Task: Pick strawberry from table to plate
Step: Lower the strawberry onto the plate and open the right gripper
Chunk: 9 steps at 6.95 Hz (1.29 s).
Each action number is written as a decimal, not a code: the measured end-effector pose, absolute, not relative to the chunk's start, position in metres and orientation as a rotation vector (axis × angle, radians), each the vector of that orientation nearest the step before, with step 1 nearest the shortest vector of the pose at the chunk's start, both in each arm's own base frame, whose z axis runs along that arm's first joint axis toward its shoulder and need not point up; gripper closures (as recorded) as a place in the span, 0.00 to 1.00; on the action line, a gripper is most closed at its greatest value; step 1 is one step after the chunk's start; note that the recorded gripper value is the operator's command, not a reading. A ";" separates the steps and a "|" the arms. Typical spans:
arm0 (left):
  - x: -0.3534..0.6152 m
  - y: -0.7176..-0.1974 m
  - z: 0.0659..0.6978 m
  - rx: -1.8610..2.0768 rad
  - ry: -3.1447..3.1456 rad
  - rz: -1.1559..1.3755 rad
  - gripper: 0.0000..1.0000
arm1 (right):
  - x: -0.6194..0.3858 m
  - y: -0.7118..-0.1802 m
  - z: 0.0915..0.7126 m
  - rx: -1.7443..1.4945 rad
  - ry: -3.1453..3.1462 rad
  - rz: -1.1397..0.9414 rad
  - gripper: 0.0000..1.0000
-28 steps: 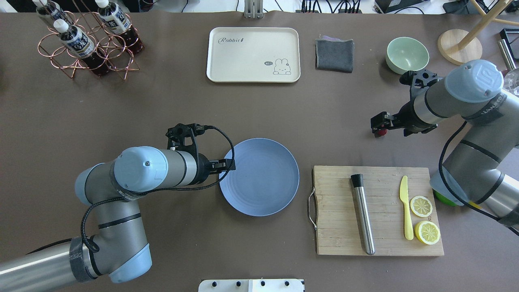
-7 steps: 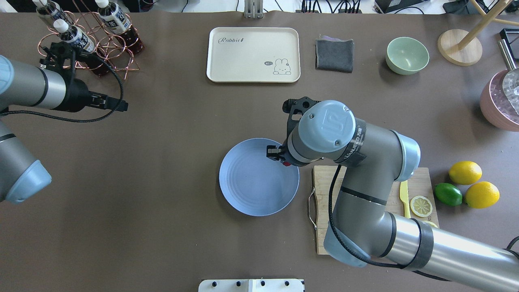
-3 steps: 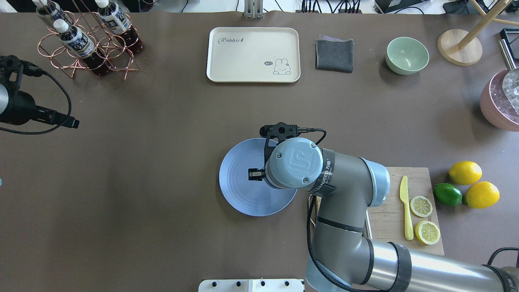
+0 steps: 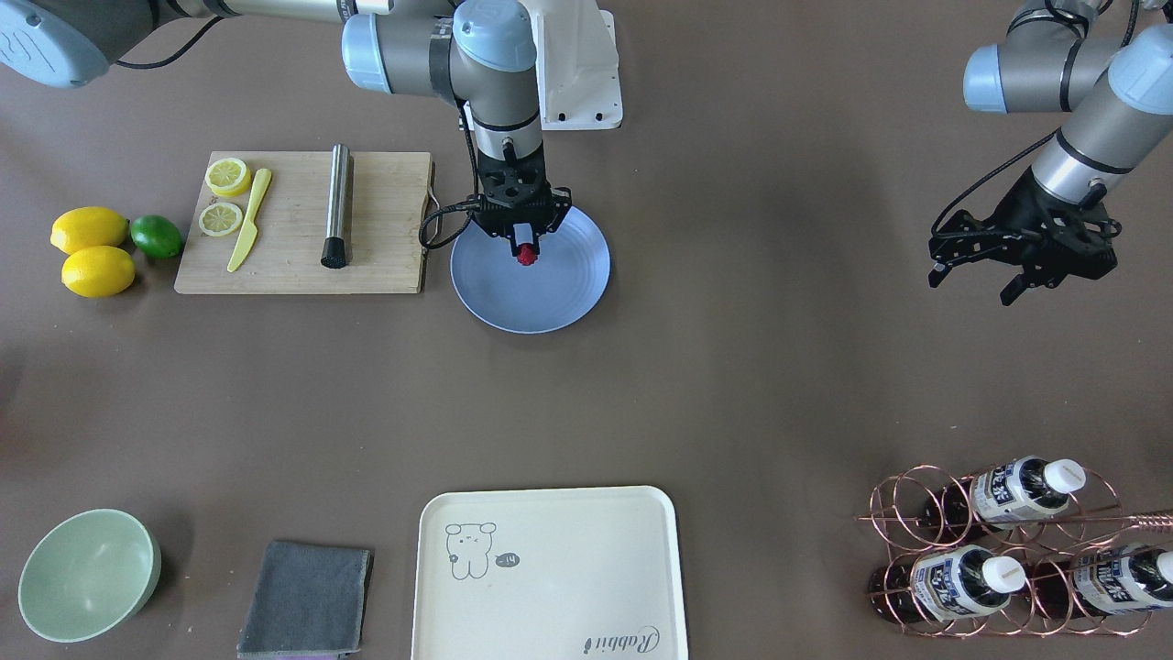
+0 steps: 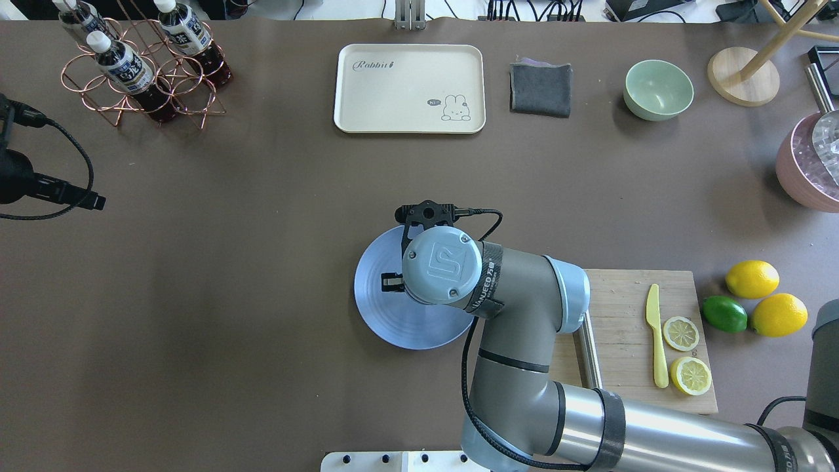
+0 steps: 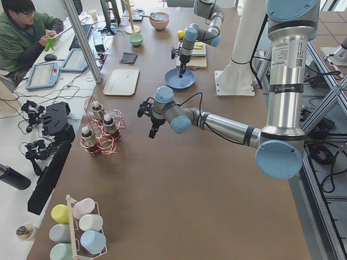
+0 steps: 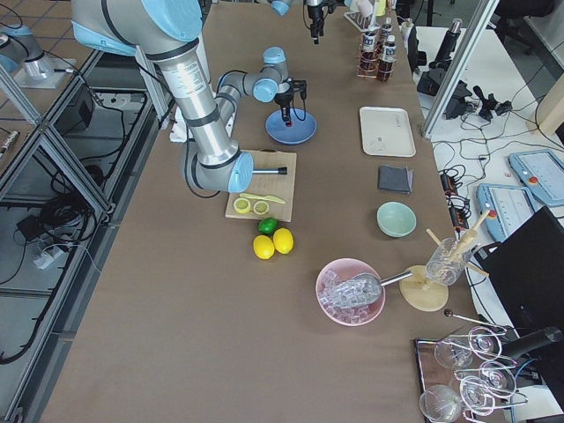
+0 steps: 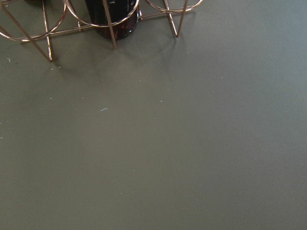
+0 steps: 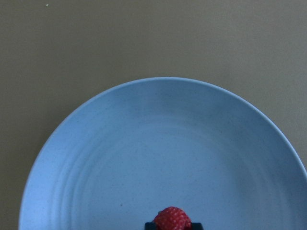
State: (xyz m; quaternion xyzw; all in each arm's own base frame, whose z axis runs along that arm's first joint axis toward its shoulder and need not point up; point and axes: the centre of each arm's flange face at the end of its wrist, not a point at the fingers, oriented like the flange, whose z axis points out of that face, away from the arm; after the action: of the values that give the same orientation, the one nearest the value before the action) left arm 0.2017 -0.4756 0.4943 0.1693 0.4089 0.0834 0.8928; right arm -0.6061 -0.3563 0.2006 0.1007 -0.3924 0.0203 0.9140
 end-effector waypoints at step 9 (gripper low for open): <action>0.191 -0.477 0.495 0.353 0.855 0.176 0.02 | -0.594 -0.359 0.188 0.217 -0.838 0.066 0.00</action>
State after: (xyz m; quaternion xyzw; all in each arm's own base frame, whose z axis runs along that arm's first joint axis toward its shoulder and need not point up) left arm 0.1912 -0.4770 0.4950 0.1702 0.4120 0.0849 0.8911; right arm -0.5945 -0.3594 0.1883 0.1051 -0.4061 0.0318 0.9072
